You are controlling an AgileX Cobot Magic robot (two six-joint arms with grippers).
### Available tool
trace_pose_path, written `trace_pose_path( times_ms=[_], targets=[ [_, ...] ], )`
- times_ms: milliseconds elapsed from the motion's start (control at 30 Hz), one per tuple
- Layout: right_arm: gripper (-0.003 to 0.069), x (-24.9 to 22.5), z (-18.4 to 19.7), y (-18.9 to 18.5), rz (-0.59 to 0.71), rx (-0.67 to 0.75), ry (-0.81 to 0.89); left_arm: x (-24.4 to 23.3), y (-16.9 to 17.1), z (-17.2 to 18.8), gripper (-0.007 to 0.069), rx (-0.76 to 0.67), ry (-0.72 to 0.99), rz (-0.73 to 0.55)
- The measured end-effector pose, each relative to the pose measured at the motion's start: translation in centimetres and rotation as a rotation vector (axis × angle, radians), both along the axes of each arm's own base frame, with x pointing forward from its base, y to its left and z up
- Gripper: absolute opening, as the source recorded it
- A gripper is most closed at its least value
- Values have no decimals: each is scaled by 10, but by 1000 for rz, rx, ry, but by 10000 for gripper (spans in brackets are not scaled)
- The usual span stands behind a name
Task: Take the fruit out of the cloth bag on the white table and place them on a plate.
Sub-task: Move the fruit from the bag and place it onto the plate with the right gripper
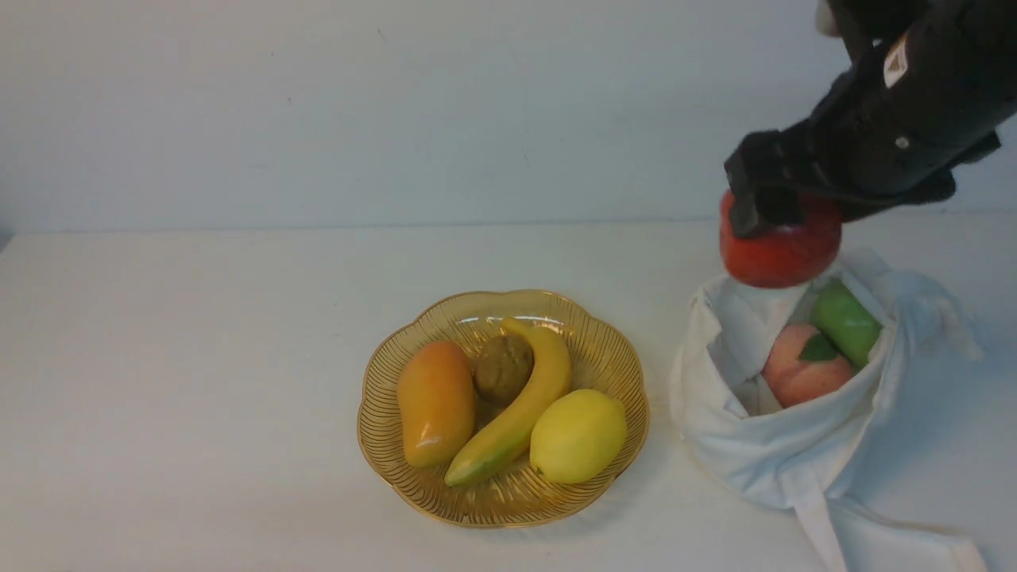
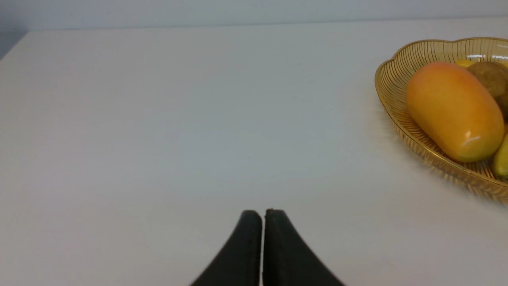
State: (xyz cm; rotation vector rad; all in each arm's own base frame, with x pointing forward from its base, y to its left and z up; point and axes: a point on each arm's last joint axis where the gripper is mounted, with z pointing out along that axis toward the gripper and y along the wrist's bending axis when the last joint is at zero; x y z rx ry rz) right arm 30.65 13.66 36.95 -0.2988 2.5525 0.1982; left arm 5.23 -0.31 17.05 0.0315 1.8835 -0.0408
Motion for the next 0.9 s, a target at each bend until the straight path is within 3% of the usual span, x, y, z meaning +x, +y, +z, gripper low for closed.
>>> trace_pose_path(
  times_ms=[133,167,367,633,900],
  targets=[
    [580,-10,7,33,166,102,-39,0,0,0,-8,0,0,0],
    [580,-13,4,53,257,132,-47,0,0,0,-8,0,0,0],
    [580,-16,-42,115,433,132,42,0,0,0,-8,0,0,0],
    [580,-9,-122,156,502,12,208,0,0,0,-8,0,0,0],
    [580,-2,-142,158,494,-44,215,0,0,0,-8,0,0,0]
  ],
)
